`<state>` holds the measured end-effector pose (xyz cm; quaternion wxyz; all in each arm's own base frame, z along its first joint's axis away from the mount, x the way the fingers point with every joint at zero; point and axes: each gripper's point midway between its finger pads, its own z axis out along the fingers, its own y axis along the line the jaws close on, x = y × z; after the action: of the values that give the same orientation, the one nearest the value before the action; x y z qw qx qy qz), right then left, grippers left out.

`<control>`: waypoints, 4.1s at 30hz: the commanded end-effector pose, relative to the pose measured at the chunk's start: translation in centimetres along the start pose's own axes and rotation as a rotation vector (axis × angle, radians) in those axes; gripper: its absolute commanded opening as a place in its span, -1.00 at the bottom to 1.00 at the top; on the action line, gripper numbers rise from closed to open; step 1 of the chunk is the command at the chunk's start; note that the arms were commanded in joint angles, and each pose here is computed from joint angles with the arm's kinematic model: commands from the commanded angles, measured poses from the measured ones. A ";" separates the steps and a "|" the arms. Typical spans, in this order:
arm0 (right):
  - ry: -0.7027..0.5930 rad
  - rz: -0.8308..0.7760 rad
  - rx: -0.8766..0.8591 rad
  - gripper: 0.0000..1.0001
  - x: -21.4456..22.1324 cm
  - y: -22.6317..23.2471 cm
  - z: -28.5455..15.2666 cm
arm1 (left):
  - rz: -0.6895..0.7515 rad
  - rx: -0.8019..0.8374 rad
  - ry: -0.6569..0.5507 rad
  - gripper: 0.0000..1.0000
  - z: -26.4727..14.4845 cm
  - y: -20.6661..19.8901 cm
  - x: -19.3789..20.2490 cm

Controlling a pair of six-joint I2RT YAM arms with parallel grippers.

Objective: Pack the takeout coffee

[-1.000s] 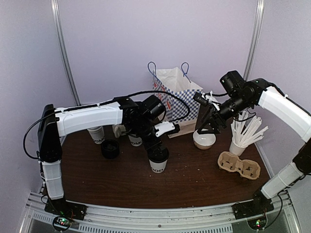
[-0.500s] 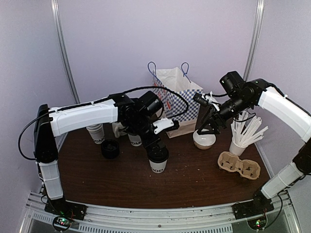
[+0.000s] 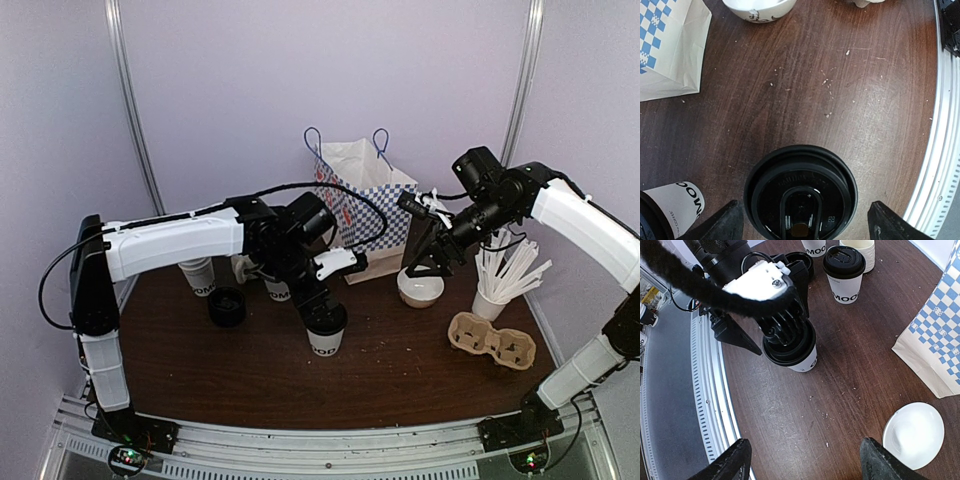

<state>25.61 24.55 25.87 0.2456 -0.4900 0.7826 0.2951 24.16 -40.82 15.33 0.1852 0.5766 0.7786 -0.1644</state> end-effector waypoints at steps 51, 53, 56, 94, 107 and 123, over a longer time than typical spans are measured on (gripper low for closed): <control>-0.014 0.003 -0.014 0.54 -0.1 0.0 0.1 | 0.015 -0.092 0.071 0.44 -2.3 0.4 2.0; -0.013 0.006 -0.020 0.54 -0.2 -0.1 0.2 | 0.000 -0.131 0.082 0.44 -3.7 0.7 2.9; -0.012 0.010 -0.031 0.54 -0.3 -0.1 0.4 | -0.060 -0.195 0.113 0.44 -5.3 1.5 5.1; -0.019 0.013 -0.029 0.54 -0.3 0.4 -0.2 | -1.057 -0.646 0.070 0.42 -14.0 14.4 27.3; 0.028 0.015 0.000 0.54 0.5 -0.8 0.7 | -1.072 -0.635 0.078 0.69 -13.0 14.4 28.2; -0.131 -0.079 0.358 0.48 -12.0 -8.9 -2.7 | -1.000 -0.646 0.080 0.95 -17.1 13.8 26.5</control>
<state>34.19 26.26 32.84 0.3494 -0.4809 0.7759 0.2113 28.62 -7.02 15.54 0.2085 0.0542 0.9759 0.0335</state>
